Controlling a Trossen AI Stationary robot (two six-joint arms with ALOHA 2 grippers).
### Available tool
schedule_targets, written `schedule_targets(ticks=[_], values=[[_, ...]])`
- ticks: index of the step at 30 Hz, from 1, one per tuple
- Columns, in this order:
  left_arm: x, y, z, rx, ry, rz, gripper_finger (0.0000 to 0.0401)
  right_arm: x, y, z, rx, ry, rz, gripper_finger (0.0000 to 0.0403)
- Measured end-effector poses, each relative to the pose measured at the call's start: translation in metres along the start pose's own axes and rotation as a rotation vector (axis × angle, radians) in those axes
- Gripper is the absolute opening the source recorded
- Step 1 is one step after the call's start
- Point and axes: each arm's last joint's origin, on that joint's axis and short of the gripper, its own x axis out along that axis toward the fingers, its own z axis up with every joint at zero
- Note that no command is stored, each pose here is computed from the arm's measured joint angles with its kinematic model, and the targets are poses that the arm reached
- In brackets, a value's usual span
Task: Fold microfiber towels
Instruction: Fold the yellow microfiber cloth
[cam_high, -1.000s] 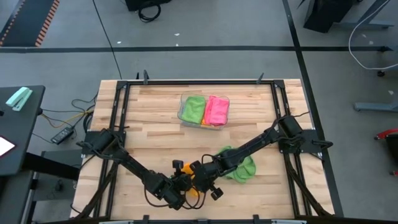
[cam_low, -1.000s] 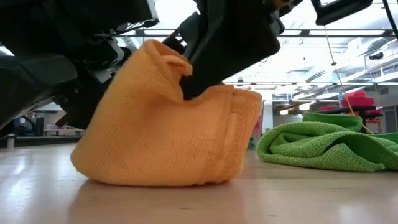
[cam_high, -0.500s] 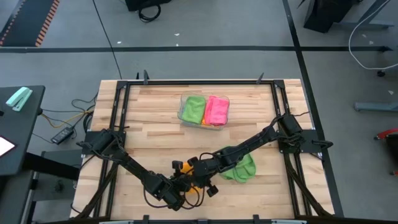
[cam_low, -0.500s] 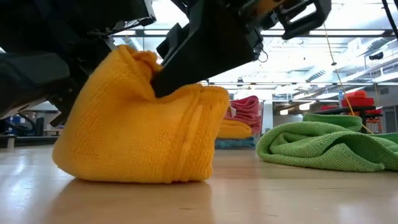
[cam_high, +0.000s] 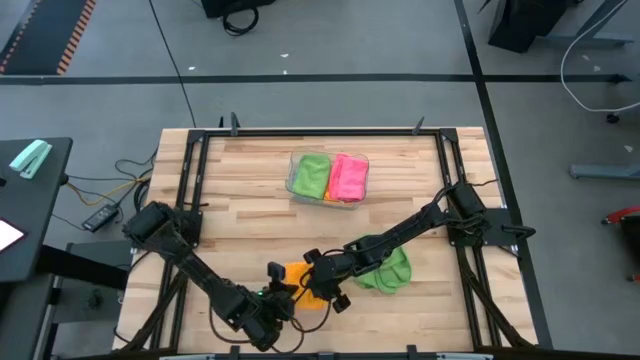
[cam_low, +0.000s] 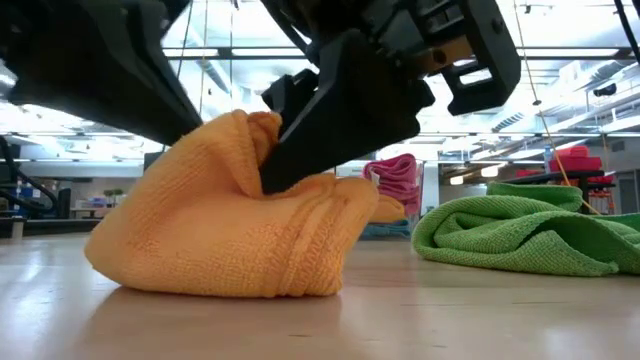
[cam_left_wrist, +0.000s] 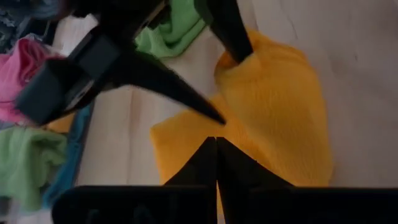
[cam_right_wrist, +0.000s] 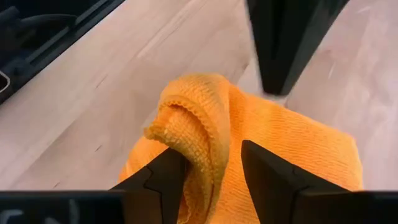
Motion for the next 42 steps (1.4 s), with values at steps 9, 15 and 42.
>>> schedule_targets(ticks=[9, 15, 42], values=[[-0.023, -0.005, -0.011, 0.022, 0.067, -0.081, 0.0037, 0.000, -0.002, 0.002, 0.001, -0.009, -0.007, 0.0166], [-0.007, -0.015, -0.020, 0.010, 0.108, -0.060, 0.0032, -0.003, -0.006, 0.012, -0.004, -0.047, -0.018, 0.0171], [0.018, 0.004, -0.062, -0.027, 0.196, 0.000, 0.0032, -0.003, -0.033, 0.004, -0.032, -0.106, -0.071, 0.0177]])
